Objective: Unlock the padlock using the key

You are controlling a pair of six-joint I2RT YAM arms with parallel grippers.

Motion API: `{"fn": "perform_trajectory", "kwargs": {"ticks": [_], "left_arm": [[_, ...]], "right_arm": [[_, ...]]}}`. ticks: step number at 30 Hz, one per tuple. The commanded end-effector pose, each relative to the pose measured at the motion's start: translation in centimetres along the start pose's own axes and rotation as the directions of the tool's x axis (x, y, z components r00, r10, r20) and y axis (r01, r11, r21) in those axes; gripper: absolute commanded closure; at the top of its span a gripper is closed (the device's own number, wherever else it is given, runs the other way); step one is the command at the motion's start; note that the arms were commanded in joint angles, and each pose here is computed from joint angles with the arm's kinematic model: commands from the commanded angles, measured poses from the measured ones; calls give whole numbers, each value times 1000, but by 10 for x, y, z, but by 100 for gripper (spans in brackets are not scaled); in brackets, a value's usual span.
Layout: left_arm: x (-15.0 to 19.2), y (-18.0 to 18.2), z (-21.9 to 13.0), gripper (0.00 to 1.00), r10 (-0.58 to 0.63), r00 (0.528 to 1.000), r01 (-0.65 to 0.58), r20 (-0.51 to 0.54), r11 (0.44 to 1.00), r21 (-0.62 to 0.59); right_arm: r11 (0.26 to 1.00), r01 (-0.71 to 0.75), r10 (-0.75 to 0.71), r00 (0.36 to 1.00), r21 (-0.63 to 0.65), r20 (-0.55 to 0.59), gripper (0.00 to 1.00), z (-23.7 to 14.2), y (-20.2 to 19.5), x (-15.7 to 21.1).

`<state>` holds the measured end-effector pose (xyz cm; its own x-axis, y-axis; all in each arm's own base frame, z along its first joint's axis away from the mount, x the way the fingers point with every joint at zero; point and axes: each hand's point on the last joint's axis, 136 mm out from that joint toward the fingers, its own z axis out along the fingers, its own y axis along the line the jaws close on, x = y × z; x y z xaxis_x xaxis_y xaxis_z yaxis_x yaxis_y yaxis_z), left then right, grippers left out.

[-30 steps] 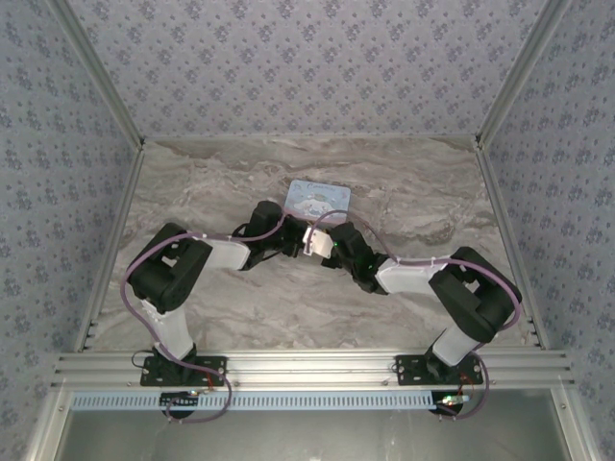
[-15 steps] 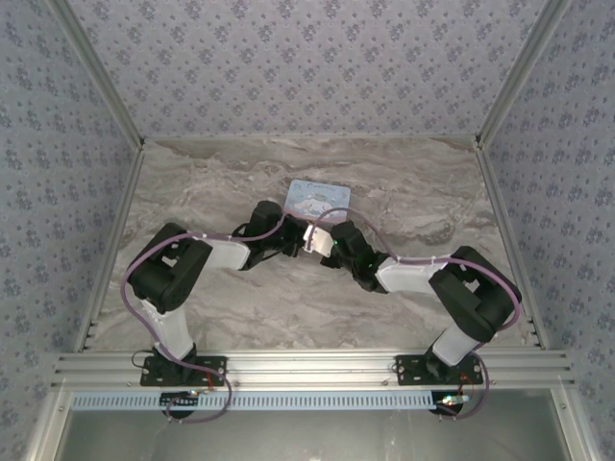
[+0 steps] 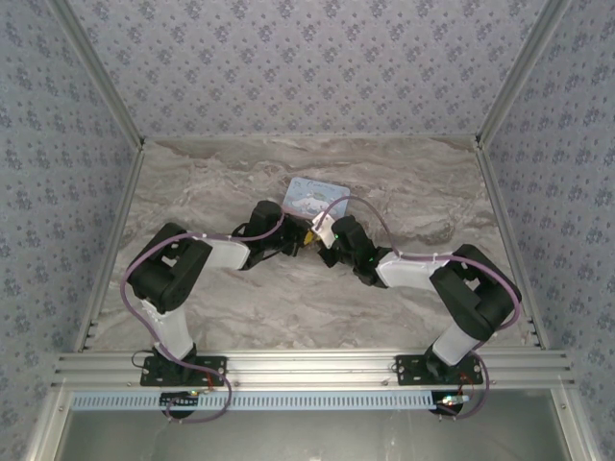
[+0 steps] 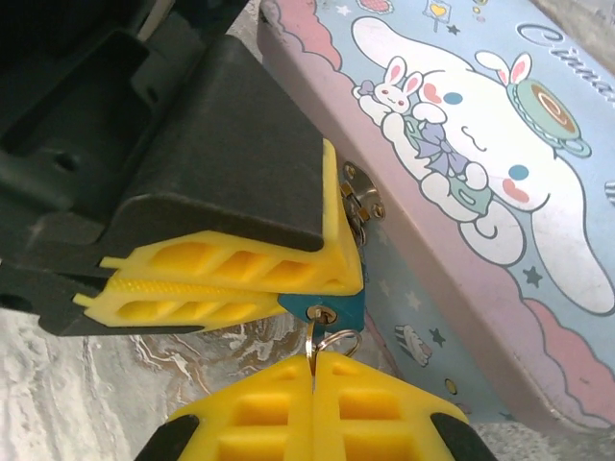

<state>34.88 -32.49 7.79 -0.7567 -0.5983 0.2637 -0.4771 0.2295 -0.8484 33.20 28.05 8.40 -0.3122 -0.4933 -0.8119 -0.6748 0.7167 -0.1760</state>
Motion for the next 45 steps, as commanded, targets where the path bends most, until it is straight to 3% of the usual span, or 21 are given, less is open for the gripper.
{"fn": "perform_trajectory", "kwargs": {"ticks": [1,3,8,12,19,25,31,34,40,45], "left_arm": [[17,-21,0,100,39,998,-35,-56,997,65],[16,-21,-1,99,44,998,-40,-52,997,63],[10,-18,-7,73,73,997,-73,-20,997,34],[3,-22,-19,55,106,994,-106,18,994,20],[-10,-39,-54,35,191,975,-192,116,981,-9],[-26,-55,-88,28,262,940,-260,217,965,-39],[-36,-67,-105,24,291,917,-291,274,956,-42],[-40,-70,-108,24,296,911,-296,286,954,-42],[-50,-79,-116,23,311,899,-312,308,949,-47],[-62,-84,-124,19,355,878,-346,320,934,-86]], "right_arm": [[993,-108,110,993,-52,43,100,4,8,-16],[988,-145,146,989,-54,21,100,4,5,-10],[939,-334,331,942,-85,-51,100,2,6,4],[847,-505,503,862,-164,-60,100,0,13,3],[616,-752,746,653,-237,-134,100,1,19,10],[387,-890,880,435,-243,-191,100,4,26,28],[226,-956,945,261,-185,-196,98,4,22,45],[205,-961,952,240,-187,-190,84,0,22,44],[263,-959,954,276,-108,-120,58,-19,6,57],[449,-885,884,460,-124,-83,35,-33,-5,41]]}}
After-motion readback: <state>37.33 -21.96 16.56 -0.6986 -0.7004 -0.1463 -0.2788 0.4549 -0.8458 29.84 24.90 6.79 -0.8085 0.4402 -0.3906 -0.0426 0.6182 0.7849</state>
